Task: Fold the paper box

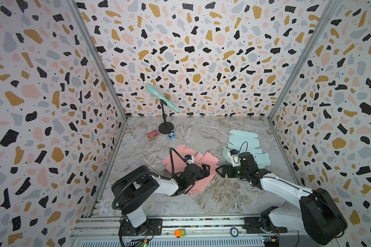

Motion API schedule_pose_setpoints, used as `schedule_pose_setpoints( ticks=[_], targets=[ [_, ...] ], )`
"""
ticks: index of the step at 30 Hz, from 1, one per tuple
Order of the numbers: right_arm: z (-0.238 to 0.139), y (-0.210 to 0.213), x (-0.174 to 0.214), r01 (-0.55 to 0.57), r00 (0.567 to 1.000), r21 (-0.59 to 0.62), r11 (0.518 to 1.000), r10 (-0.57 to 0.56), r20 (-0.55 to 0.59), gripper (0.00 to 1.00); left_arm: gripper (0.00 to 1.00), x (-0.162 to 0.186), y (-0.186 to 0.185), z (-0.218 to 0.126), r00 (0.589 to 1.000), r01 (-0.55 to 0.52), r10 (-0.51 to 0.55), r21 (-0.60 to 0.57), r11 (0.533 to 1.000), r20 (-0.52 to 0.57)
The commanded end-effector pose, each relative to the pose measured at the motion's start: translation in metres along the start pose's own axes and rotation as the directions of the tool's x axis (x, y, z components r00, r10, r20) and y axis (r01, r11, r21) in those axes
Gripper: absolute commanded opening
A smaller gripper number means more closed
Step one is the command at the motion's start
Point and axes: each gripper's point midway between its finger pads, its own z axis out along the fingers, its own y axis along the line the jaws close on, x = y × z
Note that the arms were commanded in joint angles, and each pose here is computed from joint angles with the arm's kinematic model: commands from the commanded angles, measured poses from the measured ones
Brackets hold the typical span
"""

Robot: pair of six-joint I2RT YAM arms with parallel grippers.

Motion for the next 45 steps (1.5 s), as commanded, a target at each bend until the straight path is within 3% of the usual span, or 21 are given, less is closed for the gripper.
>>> schedule_pose_setpoints(
  ticks=[1,11,20,28,41,45],
  targets=[
    [0.001,0.000,0.001,-0.011,1.000,-0.034,0.999,0.012,0.015,0.98,1.00,0.023,0.008,0.003,0.996,0.025,-0.026,-0.016,1.000,-0.084],
    [0.017,-0.001,0.008,-0.008,0.999,-0.067,0.998,0.006,-0.034,0.76,1.00,0.015,-0.006,-0.009,0.998,-0.001,0.003,0.029,1.000,-0.070],
    [0.034,-0.002,0.006,0.008,0.997,-0.088,0.996,-0.014,-0.069,0.61,1.00,-0.021,-0.012,-0.033,0.996,-0.084,0.084,0.012,0.996,-0.015],
    [0.049,-0.002,0.002,0.032,0.994,-0.103,0.994,-0.043,-0.102,0.39,1.00,-0.059,-0.009,-0.059,0.992,-0.118,0.118,-0.019,0.993,0.042],
    [0.084,0.009,-0.025,0.155,0.974,-0.167,0.974,-0.179,-0.141,0.14,1.00,-0.085,0.013,-0.096,0.986,-0.113,0.122,-0.085,0.990,0.111],
    [0.103,0.018,-0.030,0.197,0.957,-0.205,0.959,-0.234,-0.171,0.12,1.00,-0.089,0.018,-0.102,0.986,-0.102,0.113,-0.094,0.990,0.123]
  ],
)
